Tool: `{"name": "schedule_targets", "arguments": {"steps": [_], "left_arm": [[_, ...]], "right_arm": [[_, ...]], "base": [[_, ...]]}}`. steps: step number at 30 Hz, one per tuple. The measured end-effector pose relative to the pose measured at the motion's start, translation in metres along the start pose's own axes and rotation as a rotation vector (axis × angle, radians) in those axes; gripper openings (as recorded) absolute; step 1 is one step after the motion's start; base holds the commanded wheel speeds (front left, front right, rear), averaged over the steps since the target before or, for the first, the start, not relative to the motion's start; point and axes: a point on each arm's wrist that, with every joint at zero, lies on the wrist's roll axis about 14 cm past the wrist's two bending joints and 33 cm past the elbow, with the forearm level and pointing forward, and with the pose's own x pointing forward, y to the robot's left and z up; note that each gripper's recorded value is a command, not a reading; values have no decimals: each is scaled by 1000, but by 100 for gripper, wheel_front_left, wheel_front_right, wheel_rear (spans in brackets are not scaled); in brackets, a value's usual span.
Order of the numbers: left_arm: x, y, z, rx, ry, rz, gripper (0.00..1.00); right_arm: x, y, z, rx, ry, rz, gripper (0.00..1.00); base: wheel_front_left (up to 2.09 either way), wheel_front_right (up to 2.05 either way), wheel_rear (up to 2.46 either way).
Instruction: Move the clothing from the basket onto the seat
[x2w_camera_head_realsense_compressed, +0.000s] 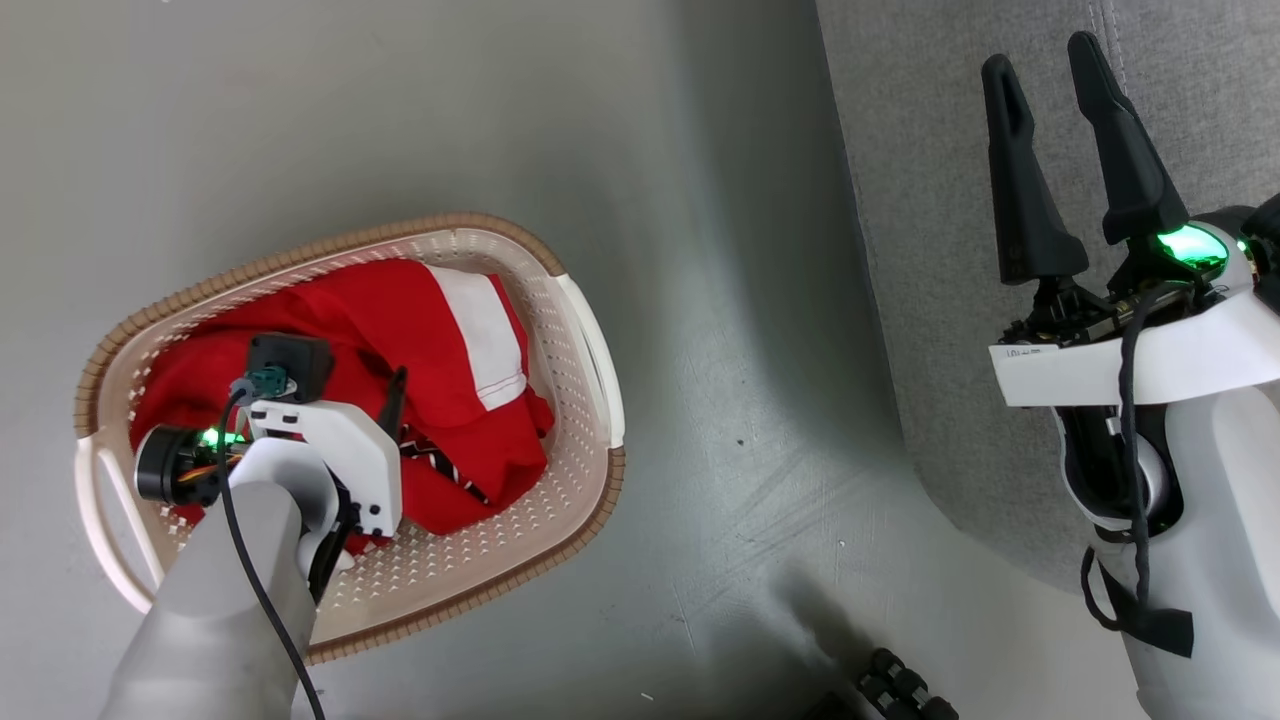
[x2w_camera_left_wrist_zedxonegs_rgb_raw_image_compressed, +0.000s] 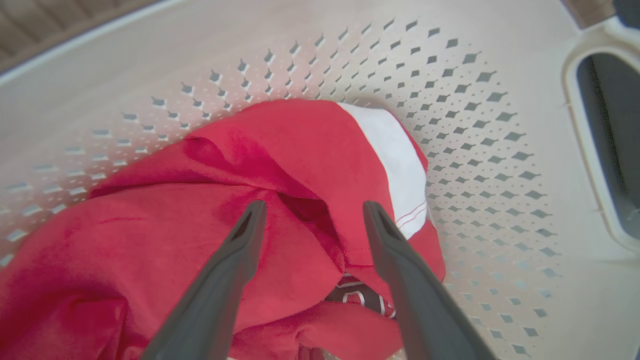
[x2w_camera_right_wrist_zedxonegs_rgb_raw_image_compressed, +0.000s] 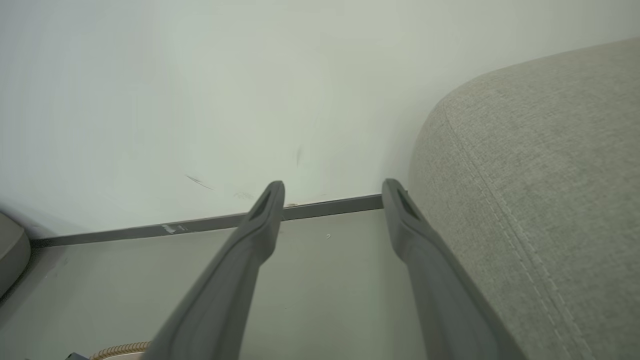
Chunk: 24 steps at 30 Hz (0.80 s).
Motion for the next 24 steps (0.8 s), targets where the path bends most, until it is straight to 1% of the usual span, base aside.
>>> {"name": "schedule_targets", "arguments": {"steps": [10, 16, 24], "left_arm": [[20, 35, -27, 65, 120, 105, 100], [29, 36, -48, 90, 208, 110, 100], [35, 30, -77, 115, 325, 87, 100]], "right_arm": [[4, -7, -13, 2, 21, -21, 100], [5, -11, -19, -7, 34, -31, 100], [7, -15, -22, -15, 42, -36, 100]], "base": [[0, 0, 0], [0, 0, 0], [0, 0, 0]]}}
